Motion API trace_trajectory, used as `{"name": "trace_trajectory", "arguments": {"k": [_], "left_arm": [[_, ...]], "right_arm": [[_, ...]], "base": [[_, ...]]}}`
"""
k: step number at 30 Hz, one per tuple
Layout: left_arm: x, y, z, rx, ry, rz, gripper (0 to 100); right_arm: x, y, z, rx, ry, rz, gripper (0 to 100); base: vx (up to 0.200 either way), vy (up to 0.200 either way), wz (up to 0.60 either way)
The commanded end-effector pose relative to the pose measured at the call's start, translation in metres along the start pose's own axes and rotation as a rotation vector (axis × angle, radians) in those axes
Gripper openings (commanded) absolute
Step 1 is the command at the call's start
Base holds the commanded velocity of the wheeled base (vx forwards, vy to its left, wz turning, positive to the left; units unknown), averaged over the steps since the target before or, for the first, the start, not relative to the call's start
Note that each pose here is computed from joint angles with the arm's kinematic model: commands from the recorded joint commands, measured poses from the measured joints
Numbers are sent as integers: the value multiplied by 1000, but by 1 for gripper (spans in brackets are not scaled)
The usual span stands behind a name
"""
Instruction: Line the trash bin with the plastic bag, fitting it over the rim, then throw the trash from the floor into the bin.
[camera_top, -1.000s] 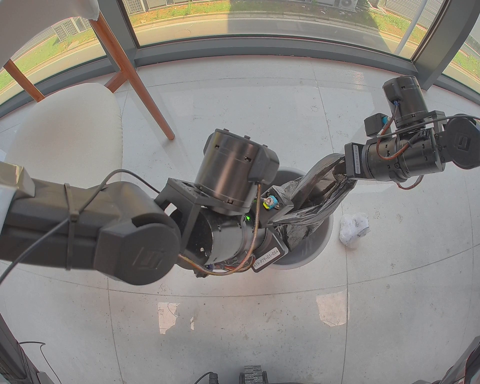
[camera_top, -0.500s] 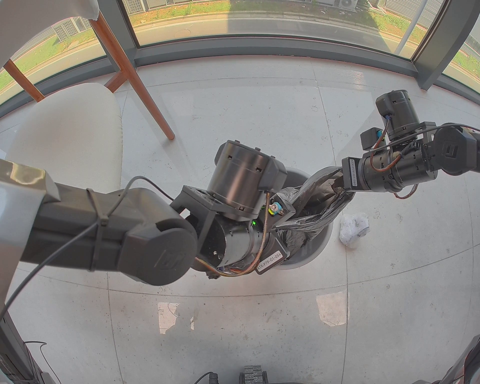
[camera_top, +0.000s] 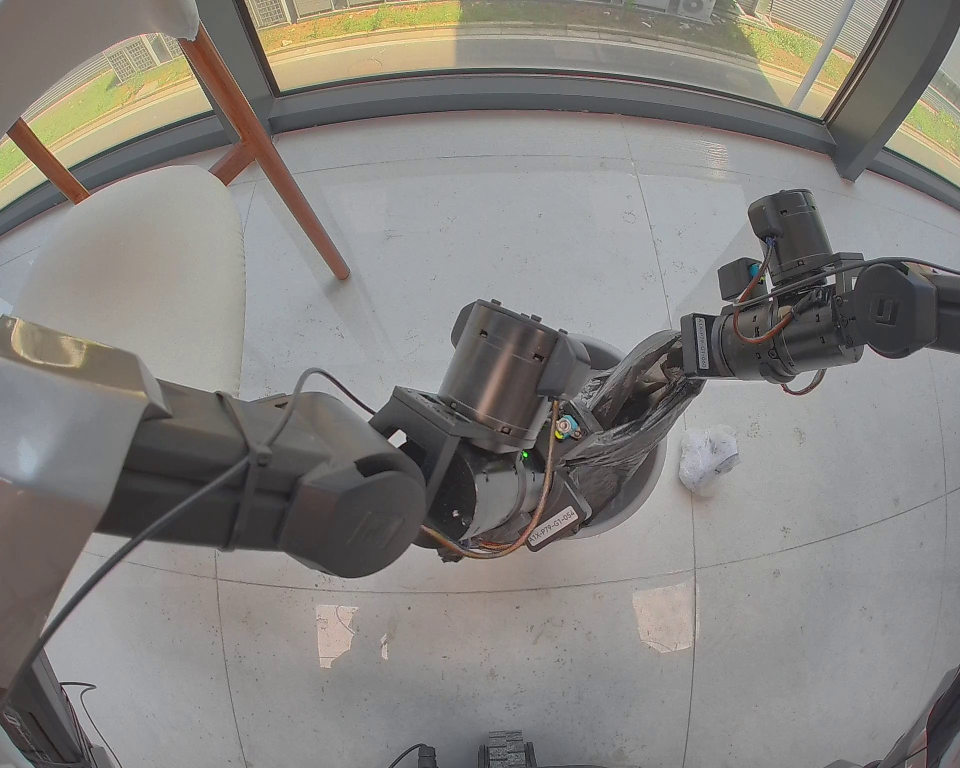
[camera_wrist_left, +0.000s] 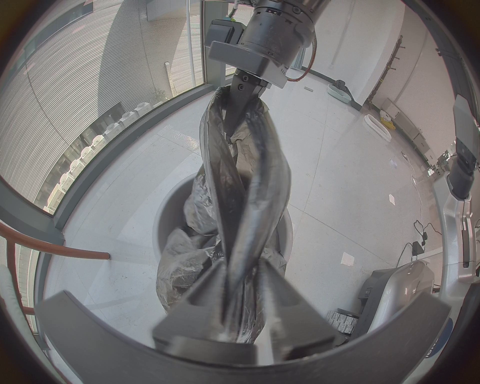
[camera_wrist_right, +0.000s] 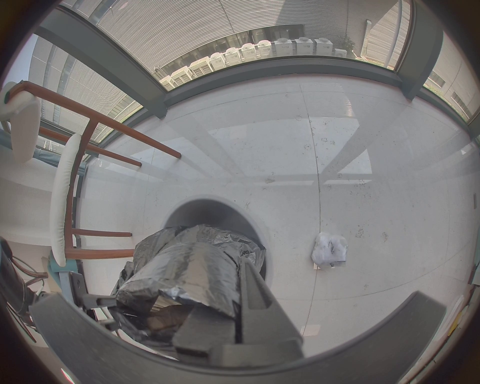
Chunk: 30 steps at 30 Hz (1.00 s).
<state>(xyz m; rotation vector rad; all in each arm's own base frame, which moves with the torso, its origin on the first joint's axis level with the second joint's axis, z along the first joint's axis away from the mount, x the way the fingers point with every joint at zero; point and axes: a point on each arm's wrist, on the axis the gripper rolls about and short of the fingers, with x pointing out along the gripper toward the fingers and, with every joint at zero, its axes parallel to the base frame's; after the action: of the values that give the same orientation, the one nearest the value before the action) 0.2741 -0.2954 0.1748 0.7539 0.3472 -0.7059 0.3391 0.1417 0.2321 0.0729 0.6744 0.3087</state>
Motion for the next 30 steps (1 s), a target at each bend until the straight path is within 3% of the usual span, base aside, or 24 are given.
{"name": "trace_trajectory", "arguments": {"k": [1,8,13,15,18,22,30], "left_arm": [[10,-6,-3,2,13,-12,100],[11,-5,-3,-85,14,-9,100],[6,0,6,-207,-9,11,100],[4,-4,8,-262,-10,5,100],[-6,-28,15,-326,11,-56,100],[-22,-55,15,-318,65,-129,100],[-24,-80,13,-276,82,-180,100]], "right_arm": [[9,-5,-4,3,19,-12,0],[12,-7,-11,3,48,-20,0],[5,-9,-21,-7,75,-22,0],[2,-10,-25,-8,81,-25,0],[2,-11,-30,-8,96,-27,0],[1,-11,-29,-8,92,-26,0],[-4,-11,-24,-8,50,-19,0]], "base": [[0,0,0],[0,0,0],[0,0,0],[0,0,0],[0,0,0],[0,0,0],[0,0,0]]}}
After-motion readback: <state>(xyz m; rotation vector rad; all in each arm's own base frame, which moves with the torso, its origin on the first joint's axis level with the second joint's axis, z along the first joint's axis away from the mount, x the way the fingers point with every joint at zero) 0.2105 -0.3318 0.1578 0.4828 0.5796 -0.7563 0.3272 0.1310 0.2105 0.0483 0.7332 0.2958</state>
